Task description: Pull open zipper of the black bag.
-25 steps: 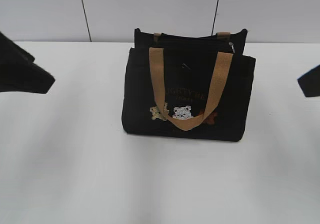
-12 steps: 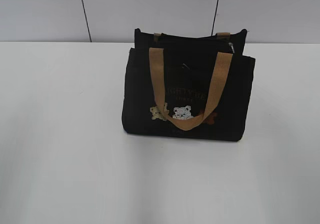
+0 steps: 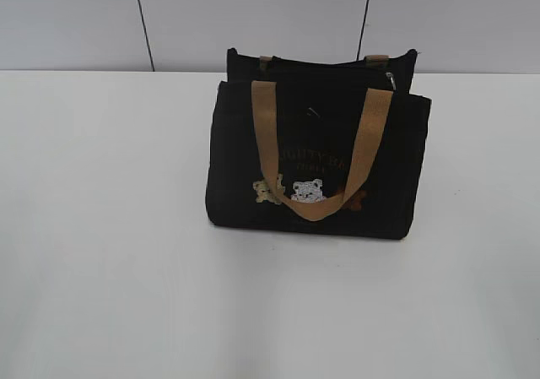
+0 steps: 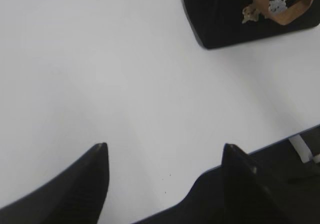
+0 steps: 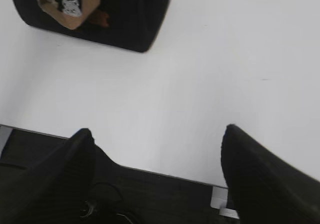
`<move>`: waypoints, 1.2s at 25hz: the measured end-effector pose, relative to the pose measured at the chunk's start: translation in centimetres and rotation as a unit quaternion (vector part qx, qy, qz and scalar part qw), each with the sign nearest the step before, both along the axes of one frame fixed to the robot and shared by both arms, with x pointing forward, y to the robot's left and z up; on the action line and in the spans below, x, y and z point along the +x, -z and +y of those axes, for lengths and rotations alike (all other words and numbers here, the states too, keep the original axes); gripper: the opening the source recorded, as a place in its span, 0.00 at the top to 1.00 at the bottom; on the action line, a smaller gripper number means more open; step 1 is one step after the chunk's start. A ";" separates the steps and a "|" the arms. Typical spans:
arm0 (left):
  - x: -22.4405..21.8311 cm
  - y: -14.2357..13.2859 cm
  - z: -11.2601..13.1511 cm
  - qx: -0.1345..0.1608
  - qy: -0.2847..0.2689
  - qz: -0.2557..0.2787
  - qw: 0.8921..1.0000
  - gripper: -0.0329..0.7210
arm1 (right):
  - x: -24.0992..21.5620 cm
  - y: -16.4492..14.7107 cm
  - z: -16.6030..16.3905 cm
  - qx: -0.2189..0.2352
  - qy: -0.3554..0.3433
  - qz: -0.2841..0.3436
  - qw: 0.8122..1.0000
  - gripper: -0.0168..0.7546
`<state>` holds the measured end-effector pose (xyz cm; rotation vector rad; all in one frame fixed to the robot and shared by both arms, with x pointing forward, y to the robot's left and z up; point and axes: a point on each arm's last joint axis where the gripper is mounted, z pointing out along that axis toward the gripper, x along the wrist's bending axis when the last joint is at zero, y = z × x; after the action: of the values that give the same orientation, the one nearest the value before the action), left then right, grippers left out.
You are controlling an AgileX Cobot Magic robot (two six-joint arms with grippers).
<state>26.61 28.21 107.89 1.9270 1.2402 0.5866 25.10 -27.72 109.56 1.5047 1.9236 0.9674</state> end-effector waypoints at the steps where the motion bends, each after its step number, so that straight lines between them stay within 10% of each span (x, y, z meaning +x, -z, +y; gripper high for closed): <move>1: -0.5 0.2 0.2 -0.005 -0.001 -0.016 1.000 0.26 | -0.3 0.5 -0.2 -0.008 0.007 -0.003 1.000 0.21; 30: -1.4 1.5 0.8 0.002 -0.009 -0.040 0.999 0.38 | 0.2 5.5 -0.9 -0.030 0.043 -0.013 0.999 0.21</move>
<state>25.20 28.96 106.40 1.8787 1.2076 0.6692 25.30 -28.64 104.11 1.5198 1.8383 0.8811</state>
